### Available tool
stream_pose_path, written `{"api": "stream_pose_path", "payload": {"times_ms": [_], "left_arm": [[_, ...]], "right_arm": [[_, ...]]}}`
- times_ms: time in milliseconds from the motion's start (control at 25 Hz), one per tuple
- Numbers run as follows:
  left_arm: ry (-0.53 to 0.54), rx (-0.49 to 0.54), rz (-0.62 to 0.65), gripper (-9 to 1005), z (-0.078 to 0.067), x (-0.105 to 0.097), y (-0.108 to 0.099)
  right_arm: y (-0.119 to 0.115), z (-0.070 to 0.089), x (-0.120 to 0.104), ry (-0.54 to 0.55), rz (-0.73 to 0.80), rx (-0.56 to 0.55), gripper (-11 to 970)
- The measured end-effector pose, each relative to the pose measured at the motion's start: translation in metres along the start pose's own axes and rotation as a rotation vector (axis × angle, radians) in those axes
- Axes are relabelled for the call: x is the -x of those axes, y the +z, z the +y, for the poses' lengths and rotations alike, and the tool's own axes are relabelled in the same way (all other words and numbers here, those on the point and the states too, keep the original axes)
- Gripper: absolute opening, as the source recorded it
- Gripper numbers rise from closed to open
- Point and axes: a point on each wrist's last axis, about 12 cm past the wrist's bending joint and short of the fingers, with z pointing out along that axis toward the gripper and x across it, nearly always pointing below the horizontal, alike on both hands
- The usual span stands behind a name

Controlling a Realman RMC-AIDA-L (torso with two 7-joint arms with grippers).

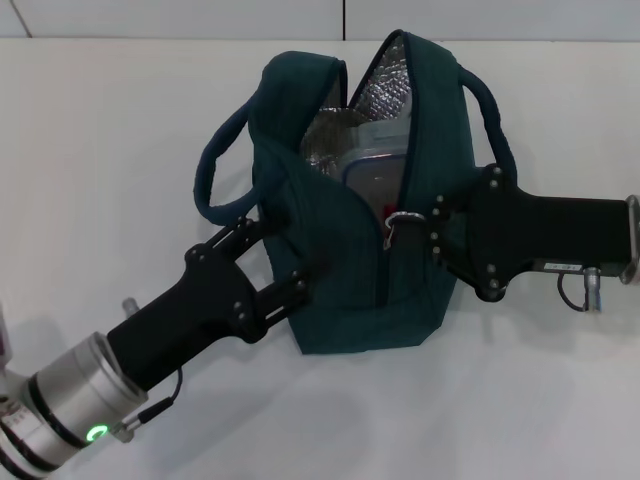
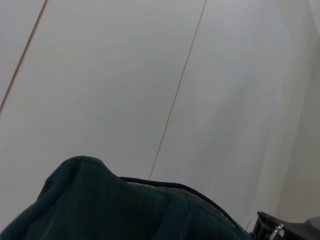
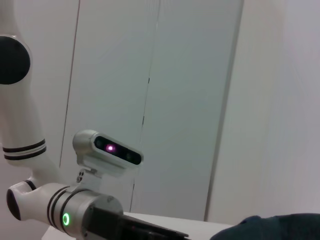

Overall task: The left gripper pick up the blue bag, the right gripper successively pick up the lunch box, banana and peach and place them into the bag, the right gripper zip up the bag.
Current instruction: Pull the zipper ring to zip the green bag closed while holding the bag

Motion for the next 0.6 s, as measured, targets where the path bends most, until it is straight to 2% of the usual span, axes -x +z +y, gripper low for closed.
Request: {"api": "stream_pose_path", "payload": {"times_ms": [160, 400, 600], "left_arm": [[-0.018, -0.011, 0.011, 711, 0.003, 0.001, 0.008], [-0.147, -0.044, 0.020, 682, 0.008, 0.006, 0.022], [-0.122, -0.047, 0.064, 659, 0.008, 0.002, 0.023]], "right_arm": [[-0.002, 0.000, 0.000, -0.012, -0.013, -0.018, 16], [-0.002, 0.000, 0.001, -0.013, -0.020, -0.028, 16], [-0.003, -0.001, -0.001, -0.012, -0.037, -0.053, 16]]}}
